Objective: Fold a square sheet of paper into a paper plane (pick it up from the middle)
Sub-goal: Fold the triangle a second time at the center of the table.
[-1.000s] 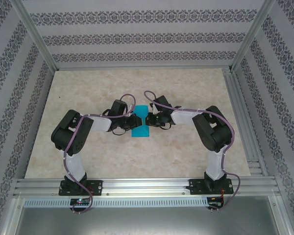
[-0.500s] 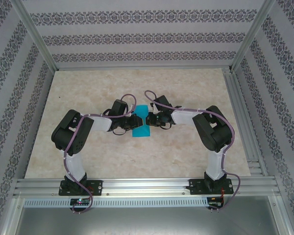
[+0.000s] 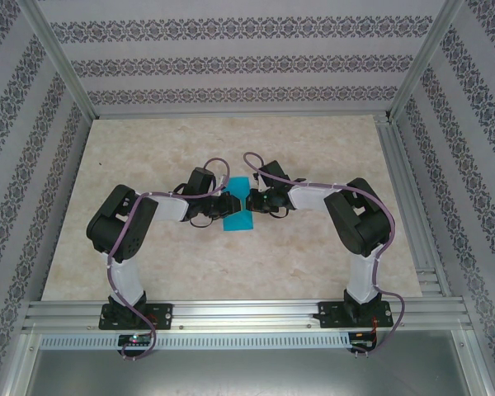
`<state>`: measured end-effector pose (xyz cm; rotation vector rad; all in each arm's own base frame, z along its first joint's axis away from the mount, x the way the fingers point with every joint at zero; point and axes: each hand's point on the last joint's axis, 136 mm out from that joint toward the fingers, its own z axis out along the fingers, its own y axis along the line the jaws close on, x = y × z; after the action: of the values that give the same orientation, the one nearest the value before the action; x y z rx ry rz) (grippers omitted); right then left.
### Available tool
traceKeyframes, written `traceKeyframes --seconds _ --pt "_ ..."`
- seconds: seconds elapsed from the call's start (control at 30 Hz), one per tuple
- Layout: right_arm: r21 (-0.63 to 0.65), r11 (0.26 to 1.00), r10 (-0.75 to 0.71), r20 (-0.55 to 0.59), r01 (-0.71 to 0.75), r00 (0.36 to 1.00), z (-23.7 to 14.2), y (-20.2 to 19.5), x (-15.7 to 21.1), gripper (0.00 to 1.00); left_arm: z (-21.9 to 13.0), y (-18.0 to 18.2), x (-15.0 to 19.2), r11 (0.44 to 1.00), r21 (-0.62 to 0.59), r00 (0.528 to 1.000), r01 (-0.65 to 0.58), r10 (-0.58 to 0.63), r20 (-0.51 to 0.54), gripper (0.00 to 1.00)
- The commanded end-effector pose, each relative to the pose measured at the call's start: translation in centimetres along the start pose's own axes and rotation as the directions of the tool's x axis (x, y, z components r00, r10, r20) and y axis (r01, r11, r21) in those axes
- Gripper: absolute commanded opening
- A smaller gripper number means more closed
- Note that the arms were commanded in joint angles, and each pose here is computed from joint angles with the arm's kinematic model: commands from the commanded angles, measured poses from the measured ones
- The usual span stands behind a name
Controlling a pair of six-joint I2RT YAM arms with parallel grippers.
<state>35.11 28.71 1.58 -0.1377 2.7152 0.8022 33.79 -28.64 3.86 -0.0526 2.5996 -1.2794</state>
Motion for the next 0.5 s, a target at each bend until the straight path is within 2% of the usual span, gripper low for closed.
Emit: traceKeyframes --seconds 0.0,0.47 --pt "0.052 0.998 0.040 0.025 -0.041 0.999 0.2 -1.8 -0.4 0.10 0.0 -1.7 -0.2 0.998 0.051 0.999 -0.048 0.047 0.013 0.18" --pt "0.070 0.993 0.095 0.011 -0.096 0.995 0.5 -2.9 0.3 0.07 0.2 -1.9 -0.5 0.997 0.052 0.999 -0.048 0.047 0.021 0.17"
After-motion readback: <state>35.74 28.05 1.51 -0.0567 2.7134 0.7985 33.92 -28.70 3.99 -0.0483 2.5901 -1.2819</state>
